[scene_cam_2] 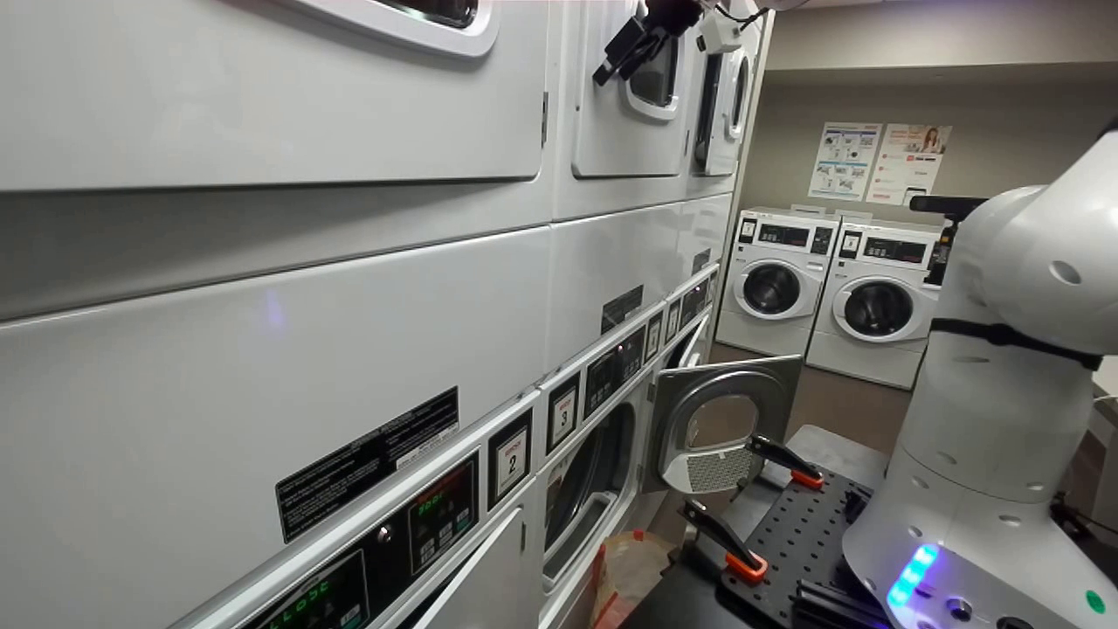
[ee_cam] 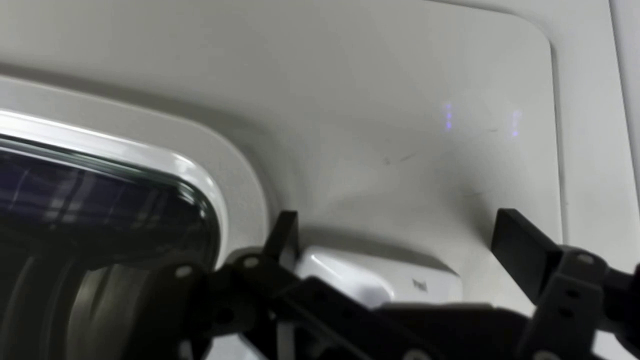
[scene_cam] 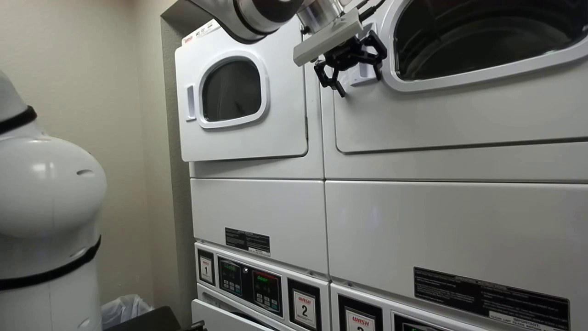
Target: Close the door of the second washing machine
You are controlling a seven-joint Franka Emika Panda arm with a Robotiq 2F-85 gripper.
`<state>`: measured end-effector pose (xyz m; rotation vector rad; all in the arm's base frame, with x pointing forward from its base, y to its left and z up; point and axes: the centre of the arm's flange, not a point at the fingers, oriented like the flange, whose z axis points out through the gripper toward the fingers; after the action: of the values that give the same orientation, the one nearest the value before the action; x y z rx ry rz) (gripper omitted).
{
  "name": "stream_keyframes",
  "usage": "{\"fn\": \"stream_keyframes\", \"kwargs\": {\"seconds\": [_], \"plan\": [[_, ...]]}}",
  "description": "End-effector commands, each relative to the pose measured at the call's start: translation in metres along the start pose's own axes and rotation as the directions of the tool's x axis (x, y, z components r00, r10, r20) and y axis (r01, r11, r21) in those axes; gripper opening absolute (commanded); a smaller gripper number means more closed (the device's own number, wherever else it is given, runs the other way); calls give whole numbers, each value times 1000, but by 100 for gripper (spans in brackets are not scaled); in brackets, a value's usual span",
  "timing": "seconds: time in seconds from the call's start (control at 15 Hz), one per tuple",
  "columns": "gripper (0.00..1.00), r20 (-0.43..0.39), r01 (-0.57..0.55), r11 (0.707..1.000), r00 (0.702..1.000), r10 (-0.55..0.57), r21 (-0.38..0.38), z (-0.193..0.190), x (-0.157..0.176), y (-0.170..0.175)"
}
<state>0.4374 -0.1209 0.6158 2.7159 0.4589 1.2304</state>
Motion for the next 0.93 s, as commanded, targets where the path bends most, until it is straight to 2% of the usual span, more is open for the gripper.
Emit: {"fn": "stream_keyframes", "kwargs": {"seconds": [0.0,0.47,0.87], "plan": [[100,9,4,1000,1000,-4,-31,-13,7,7],[100,139,6,997,990,4,-73,-91,-8,5],[100,277,3,994,960,28,-109,-175,-33,12]]}}
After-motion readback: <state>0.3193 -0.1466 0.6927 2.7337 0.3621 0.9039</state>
